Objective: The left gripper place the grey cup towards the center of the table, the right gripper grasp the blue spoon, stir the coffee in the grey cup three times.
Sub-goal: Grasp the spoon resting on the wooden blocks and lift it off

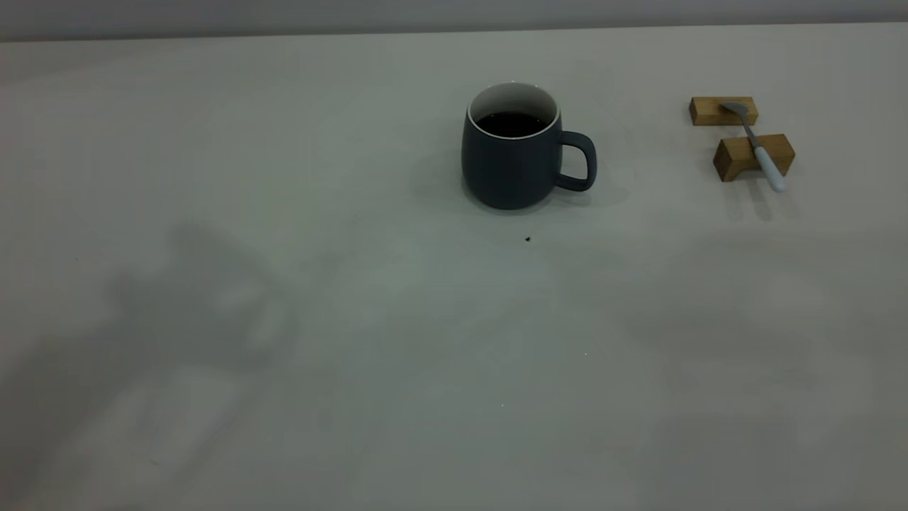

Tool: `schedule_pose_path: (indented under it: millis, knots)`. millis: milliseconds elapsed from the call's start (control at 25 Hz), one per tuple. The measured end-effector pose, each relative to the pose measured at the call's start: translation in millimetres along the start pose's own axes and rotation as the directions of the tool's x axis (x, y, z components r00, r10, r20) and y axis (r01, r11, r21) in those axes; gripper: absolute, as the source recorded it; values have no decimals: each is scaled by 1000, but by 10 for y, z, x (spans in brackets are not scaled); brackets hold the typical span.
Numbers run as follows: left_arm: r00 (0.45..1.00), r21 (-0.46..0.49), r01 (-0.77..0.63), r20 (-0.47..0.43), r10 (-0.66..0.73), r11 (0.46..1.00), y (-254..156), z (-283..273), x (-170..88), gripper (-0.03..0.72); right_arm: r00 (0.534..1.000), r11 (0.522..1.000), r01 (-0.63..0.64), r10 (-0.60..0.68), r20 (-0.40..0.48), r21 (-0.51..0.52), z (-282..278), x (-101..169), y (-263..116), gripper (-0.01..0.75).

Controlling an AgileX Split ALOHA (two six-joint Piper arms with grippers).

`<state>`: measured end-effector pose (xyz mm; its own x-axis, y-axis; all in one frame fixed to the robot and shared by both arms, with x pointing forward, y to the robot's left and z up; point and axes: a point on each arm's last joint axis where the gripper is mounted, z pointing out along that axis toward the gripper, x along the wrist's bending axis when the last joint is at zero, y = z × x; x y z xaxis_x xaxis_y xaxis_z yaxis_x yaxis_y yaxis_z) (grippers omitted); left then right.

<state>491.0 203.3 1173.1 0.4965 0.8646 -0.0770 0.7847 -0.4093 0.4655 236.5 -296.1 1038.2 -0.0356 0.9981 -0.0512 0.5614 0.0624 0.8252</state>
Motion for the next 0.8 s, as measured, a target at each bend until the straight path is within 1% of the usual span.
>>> schedule_pose_path:
  millis: [160, 360, 440, 520, 640, 800]
  knots:
    - [1000, 90, 25, 12, -27, 996, -514, 79, -63, 585, 1000, 1000, 0, 0, 0, 0, 0, 0, 0, 238]
    - [998, 221, 50, 24, -57, 974, -1206, 285, -130, 585, 1000, 1000, 0, 0, 0, 0, 0, 0, 0, 238]
    - [997, 262, 66, 15, -72, 963, -1469, 354, -149, 585, 1000, 1000, 0, 0, 0, 0, 0, 0, 0, 238]
    - [995, 292, 101, -12, -102, 951, -1739, 416, -159, 585, 1000, 1000, 0, 0, 0, 0, 0, 0, 0, 238]
    - [991, 287, 130, -61, -117, 949, -2058, 485, -156, 585, 1000, 1000, 0, 0, 0, 0, 0, 0, 0, 238]
    - [990, 214, 120, -99, -100, 969, -2356, 515, -160, 585, 1000, 1000, 0, 0, 0, 0, 0, 0, 0, 238]
